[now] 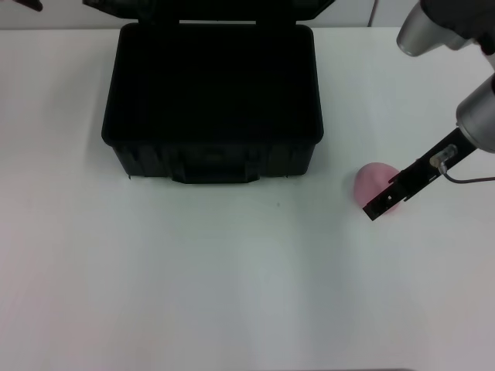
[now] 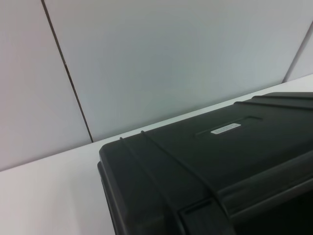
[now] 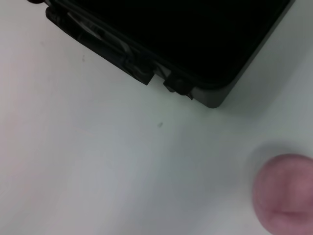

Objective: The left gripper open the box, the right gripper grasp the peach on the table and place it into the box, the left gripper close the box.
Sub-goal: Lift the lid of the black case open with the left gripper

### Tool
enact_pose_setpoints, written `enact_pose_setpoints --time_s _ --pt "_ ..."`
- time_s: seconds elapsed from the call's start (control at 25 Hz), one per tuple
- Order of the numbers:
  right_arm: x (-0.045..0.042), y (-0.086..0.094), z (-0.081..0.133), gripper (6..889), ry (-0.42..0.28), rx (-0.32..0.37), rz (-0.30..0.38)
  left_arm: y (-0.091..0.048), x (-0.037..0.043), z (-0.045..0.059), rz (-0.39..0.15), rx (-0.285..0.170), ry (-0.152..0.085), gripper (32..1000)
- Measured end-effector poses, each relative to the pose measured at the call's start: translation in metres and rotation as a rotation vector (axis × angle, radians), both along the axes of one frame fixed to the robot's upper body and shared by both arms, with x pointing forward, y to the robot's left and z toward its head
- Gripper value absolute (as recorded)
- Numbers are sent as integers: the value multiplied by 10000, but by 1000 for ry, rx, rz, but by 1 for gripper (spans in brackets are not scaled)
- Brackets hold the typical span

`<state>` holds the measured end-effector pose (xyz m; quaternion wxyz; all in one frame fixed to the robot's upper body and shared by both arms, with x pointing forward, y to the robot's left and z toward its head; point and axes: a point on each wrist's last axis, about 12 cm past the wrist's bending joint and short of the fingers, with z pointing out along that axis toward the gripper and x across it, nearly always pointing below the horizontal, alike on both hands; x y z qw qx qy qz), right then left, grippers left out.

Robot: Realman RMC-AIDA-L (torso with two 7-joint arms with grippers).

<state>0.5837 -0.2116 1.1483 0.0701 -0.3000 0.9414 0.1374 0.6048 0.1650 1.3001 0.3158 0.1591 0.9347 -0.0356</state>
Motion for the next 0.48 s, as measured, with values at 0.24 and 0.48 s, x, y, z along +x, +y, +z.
enact_pose_setpoints --time_s 0.24,0.48 --pt "0 0 0 845 0 0 0 7 13 25 2 2 -9 383" --pt "2 -4 2 845 0 2 -2 8 14 26 1 2 -9 383"
